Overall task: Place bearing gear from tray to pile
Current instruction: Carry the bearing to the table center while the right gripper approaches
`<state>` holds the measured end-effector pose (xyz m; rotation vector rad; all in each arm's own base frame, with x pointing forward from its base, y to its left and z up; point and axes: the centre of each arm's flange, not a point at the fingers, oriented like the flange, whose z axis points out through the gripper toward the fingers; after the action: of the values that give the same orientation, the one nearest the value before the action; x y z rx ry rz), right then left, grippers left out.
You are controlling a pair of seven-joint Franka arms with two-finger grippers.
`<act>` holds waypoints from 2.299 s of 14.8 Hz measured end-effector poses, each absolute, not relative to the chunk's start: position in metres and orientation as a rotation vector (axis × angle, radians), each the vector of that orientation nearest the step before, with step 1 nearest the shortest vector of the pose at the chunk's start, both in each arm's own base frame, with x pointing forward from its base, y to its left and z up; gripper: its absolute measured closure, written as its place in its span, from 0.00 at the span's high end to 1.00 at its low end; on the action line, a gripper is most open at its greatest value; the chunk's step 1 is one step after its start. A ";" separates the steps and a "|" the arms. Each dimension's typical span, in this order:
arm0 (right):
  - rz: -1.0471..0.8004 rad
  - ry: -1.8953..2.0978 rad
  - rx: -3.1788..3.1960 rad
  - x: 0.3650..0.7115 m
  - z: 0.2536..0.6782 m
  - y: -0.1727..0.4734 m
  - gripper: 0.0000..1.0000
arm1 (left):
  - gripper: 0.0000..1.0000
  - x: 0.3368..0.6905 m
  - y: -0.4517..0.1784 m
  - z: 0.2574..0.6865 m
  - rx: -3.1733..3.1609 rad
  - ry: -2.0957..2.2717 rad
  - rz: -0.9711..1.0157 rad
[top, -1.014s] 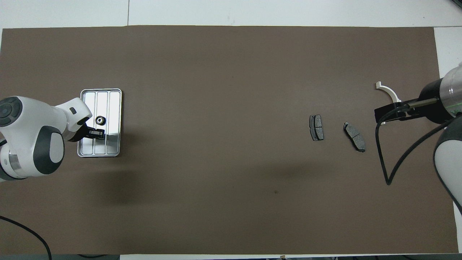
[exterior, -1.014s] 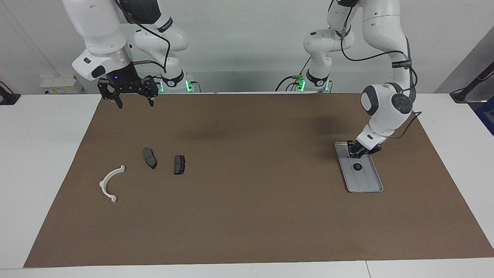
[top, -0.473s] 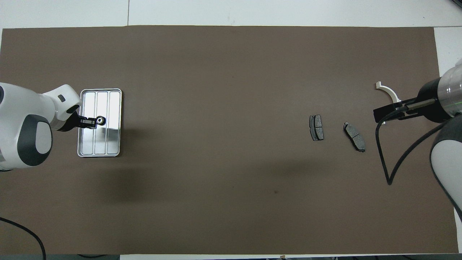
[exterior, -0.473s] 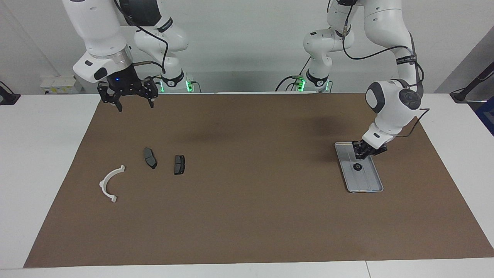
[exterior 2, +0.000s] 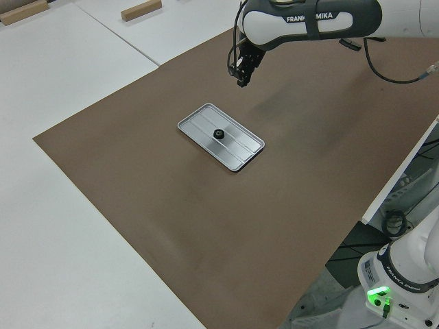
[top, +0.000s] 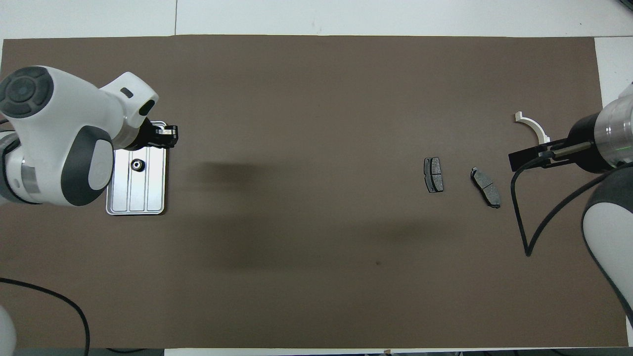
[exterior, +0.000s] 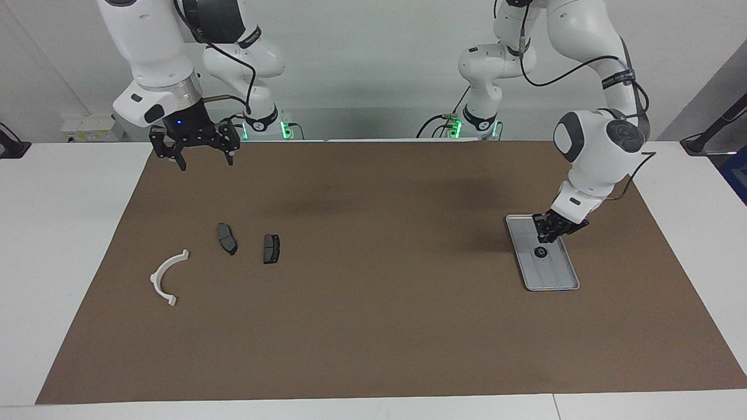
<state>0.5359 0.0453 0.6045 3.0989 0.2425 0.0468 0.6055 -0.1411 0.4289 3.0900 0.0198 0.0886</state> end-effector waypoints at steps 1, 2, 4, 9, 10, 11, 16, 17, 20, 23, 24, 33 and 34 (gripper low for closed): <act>0.048 0.247 3.099 0.535 0.605 0.047 1.00 | 0.23 0.609 -0.172 0.434 3.082 0.053 0.088; 0.049 0.250 3.098 0.535 0.605 0.048 1.00 | 0.23 0.611 -0.206 0.433 3.077 0.080 0.082; 0.051 0.251 3.098 0.535 0.604 0.048 1.00 | 0.23 0.613 -0.272 0.416 3.094 0.118 0.081; 0.046 0.248 3.099 0.537 0.582 0.047 1.00 | 0.23 0.615 -0.334 0.364 3.086 0.177 0.132; 0.031 0.244 3.099 0.537 0.573 0.045 1.00 | 0.23 0.615 -0.334 0.354 3.075 0.193 0.152; 0.017 0.238 3.100 0.537 0.566 0.044 1.00 | 0.23 0.613 -0.333 0.345 3.072 0.200 0.157; 0.021 0.134 3.107 0.536 0.540 0.055 1.00 | 0.23 0.602 -0.332 0.319 3.071 0.183 0.172; 0.025 0.117 3.108 0.536 0.535 0.060 1.00 | 0.23 0.600 -0.332 0.313 3.073 0.178 0.173; 0.055 0.018 3.114 0.541 0.516 0.065 1.00 | 0.23 0.595 -0.333 0.308 3.080 0.165 0.170; 0.054 -0.113 3.115 0.543 0.502 0.065 1.00 | 0.30 0.592 -0.337 0.308 3.081 0.152 0.174; 0.044 -0.137 3.114 0.543 0.498 0.065 1.00 | 0.30 0.591 -0.338 0.307 3.083 0.149 0.172; 0.005 -0.310 3.107 0.561 0.439 0.103 1.00 | 1.00 0.619 -0.294 0.326 3.114 0.150 0.264; 0.008 -0.326 3.107 0.562 0.434 0.109 1.00 | 1.00 0.632 -0.270 0.333 3.117 0.144 0.280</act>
<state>0.5620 0.1091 0.4343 3.1070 -0.3265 0.0085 0.6322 -0.2700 0.3334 3.1170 0.1442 0.2805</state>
